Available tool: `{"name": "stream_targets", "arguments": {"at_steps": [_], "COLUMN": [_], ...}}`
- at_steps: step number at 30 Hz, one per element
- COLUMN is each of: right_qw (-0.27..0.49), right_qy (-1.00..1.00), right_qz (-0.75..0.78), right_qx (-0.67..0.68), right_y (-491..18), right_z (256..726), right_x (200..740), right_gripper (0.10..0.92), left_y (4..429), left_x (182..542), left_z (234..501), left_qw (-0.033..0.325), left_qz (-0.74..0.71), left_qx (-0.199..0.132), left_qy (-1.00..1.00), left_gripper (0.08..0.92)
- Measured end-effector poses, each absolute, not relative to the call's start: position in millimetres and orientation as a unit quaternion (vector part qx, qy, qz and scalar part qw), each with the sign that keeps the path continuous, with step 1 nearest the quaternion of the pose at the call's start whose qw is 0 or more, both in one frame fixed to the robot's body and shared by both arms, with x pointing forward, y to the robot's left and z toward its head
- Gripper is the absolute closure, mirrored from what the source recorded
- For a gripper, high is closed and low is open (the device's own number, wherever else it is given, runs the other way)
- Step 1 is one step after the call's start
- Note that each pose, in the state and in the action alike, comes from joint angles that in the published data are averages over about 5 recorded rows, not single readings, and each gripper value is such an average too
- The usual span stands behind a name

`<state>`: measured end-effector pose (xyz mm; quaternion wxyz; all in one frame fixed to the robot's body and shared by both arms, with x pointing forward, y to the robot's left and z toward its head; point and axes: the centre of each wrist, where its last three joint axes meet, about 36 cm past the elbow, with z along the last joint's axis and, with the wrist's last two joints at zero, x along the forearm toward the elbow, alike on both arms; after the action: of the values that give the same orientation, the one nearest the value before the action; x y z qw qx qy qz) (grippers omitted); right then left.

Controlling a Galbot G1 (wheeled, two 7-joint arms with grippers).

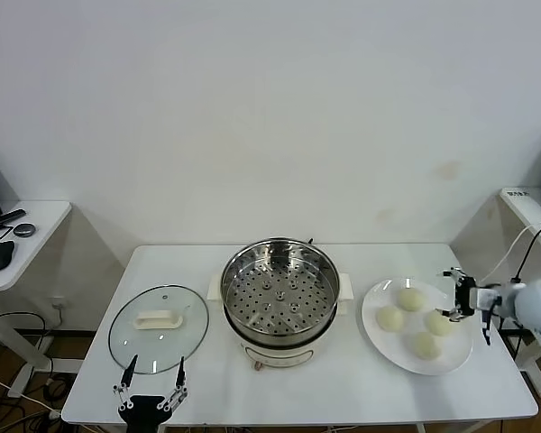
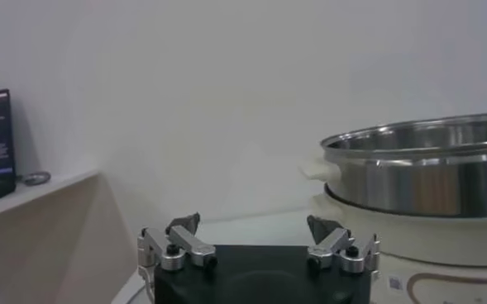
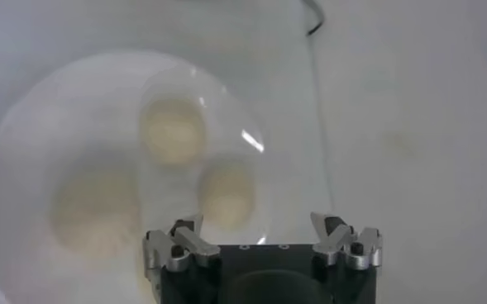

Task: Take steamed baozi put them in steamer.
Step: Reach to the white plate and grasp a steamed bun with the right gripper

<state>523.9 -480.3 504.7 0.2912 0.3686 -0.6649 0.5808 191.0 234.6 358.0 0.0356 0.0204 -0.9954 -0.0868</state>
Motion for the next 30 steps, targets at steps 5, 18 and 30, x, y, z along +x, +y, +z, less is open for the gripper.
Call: {"name": "stream_targets", "arguments": {"at_steps": [5, 18, 30], "right_qw": [0.325, 0.376, 0.396], "right_qy": [-0.634, -0.577, -0.567], "right_qz": [0.574, 0.573, 0.571], "right_qx": [0.404, 0.444, 0.443], "right_y": [-474, -446, -431], "right_z": [501, 482, 459], "right_x": [566, 636, 659], "right_gripper": [0.2, 0.2, 0.2], "left_y": [237, 243, 245], "left_x": [191, 193, 191], "left_z": [358, 356, 355], "left_qw": [0.031, 0.022, 0.018], "left_qz": [-0.094, -0.107, -0.114], "left_qx": [0.023, 0.033, 0.031], "left_qy": [-0.995, -0.993, -0.993], "left_gripper": [0.177, 0.177, 0.177]}}
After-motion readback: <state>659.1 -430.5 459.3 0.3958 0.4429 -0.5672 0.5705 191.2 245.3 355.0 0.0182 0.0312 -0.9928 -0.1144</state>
